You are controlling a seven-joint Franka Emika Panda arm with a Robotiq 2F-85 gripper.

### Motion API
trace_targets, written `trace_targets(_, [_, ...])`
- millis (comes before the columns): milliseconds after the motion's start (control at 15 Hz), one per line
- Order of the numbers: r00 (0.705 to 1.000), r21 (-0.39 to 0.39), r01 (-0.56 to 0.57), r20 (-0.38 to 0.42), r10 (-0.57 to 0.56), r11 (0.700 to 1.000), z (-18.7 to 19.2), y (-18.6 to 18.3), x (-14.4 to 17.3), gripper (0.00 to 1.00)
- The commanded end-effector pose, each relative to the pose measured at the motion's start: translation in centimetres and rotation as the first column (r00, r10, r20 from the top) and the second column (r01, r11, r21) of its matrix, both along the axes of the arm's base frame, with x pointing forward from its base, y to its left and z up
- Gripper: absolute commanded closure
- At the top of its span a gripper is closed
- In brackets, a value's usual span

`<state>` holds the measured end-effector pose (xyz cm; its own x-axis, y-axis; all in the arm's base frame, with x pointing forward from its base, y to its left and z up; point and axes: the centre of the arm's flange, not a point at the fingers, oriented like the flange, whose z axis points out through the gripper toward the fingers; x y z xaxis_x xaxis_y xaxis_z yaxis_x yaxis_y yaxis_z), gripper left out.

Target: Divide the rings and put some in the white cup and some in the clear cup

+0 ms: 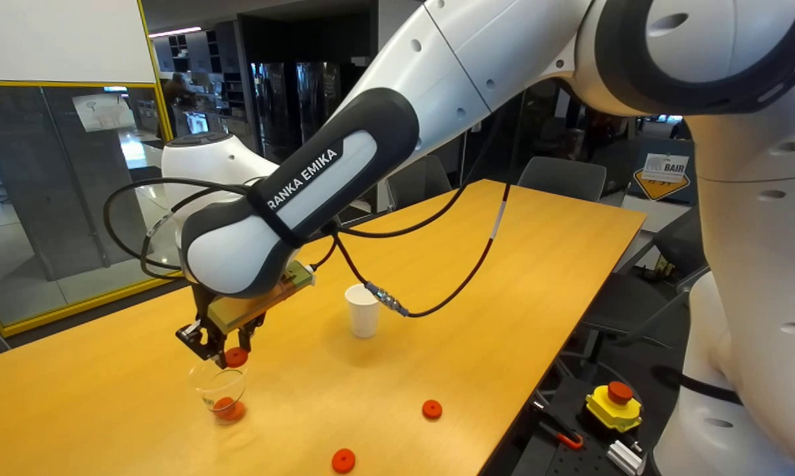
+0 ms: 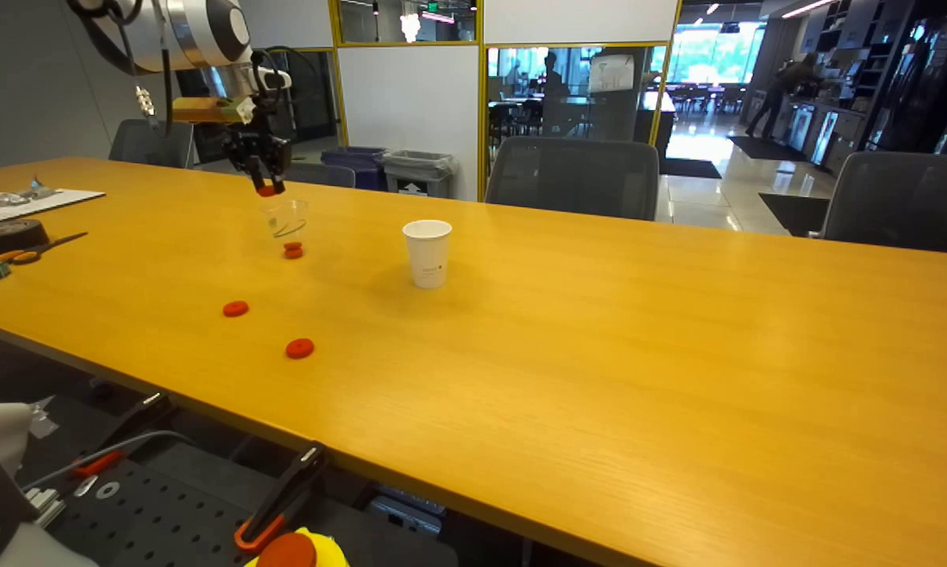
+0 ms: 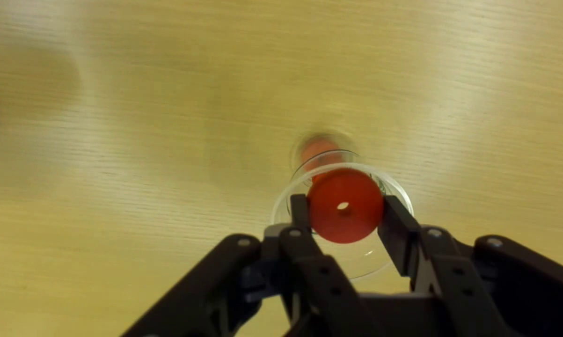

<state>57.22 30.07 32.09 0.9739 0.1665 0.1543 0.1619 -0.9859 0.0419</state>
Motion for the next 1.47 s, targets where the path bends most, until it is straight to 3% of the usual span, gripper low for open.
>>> trace_targets(0, [1.0,-0.02,-0.027,0.008,0.027,0.999,0.2,1.9,2.8,0.84])
trace_targets(600, [0.999,-0.022,-0.036,-0.013,0.035,0.999,-1.3,2.4,5.4,0.83])
trace_targets(667, [0.999,-0.023,-0.036,-0.017,0.036,0.999,-1.4,2.4,5.6,0.34])
trace_targets(800, [0.999,-0.023,-0.035,-0.024,0.035,0.999,-1.5,2.3,5.8,0.28])
trace_targets(1000, [0.999,-0.026,-0.032,-0.03,0.031,0.999,-1.3,2.0,5.7,0.04])
trace_targets(1067, [0.999,-0.029,-0.028,-0.028,0.028,0.999,-0.8,1.9,5.5,0.0])
trace_targets(1400, [0.999,-0.055,0.028,-0.041,-0.03,0.998,1.8,0.1,2.1,0.0])
